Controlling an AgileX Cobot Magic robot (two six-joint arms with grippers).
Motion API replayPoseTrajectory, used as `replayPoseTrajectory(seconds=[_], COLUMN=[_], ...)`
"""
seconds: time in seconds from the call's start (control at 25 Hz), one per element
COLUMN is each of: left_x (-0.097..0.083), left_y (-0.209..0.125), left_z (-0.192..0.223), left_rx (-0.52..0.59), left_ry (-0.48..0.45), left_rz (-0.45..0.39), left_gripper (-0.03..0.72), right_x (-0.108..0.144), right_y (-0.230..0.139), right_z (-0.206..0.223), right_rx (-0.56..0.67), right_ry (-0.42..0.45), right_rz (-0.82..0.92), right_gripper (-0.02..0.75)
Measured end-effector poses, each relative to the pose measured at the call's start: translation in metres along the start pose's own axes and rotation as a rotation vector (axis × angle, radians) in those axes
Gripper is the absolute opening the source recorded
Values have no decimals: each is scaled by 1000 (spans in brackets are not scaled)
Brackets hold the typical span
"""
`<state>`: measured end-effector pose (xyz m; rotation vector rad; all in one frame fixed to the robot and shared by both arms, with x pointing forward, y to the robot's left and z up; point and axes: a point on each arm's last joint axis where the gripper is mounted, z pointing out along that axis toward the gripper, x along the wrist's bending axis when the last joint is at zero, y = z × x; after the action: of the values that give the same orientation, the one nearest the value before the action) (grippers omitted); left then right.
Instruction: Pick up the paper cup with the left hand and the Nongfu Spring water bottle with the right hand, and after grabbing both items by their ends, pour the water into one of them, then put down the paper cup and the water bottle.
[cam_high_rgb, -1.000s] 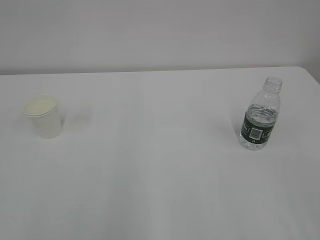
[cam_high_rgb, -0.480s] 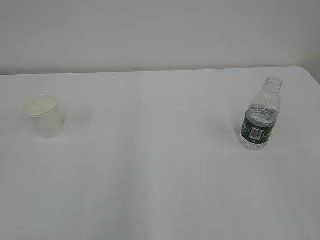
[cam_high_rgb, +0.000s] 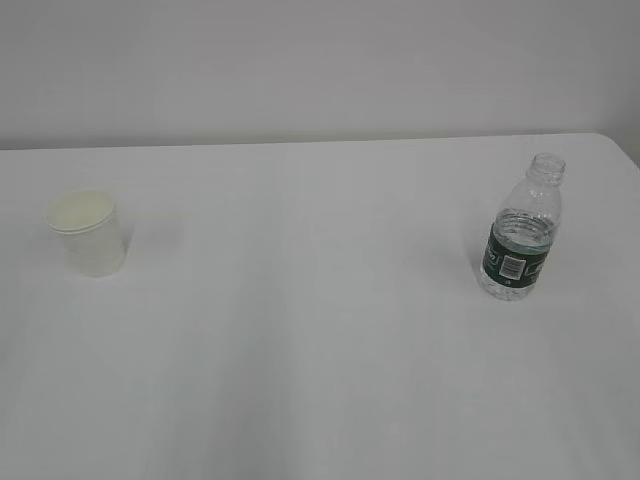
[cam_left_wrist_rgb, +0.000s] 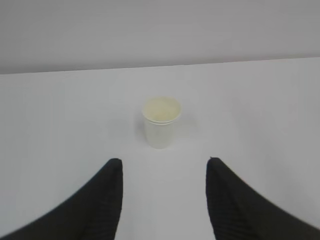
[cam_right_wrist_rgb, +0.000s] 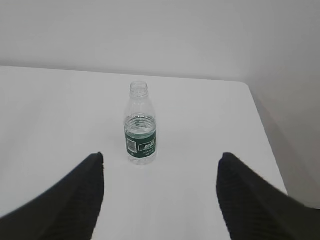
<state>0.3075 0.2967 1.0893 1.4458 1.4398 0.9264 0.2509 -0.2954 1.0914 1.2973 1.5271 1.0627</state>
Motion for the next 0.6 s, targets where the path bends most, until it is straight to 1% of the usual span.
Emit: replayPoseTrajectory(seconds=[0.08, 0.2, 0.32, 0.52, 0.6], left_x=[-2, -3, -3, -4, -4], left_y=[2, 7, 12, 17, 19], left_z=[6, 12, 14, 22, 26], left_rx=[2, -20, -62, -91, -99], left_ry=[-11, -18, -25, -23, -21], left_rz=[-13, -15, -15, 1, 10], left_gripper=[392, 442, 486, 500, 501], right_x=[0, 1, 1, 4, 5], right_y=[2, 5, 9, 17, 23], right_z=[-1, 0, 7, 28, 35], right_rx=[-14, -32, -18, 33, 35], right_ry=[2, 10, 25, 72, 87], right_rz=[-2, 8, 22, 46, 38], right_gripper=[537, 537, 537, 537, 537])
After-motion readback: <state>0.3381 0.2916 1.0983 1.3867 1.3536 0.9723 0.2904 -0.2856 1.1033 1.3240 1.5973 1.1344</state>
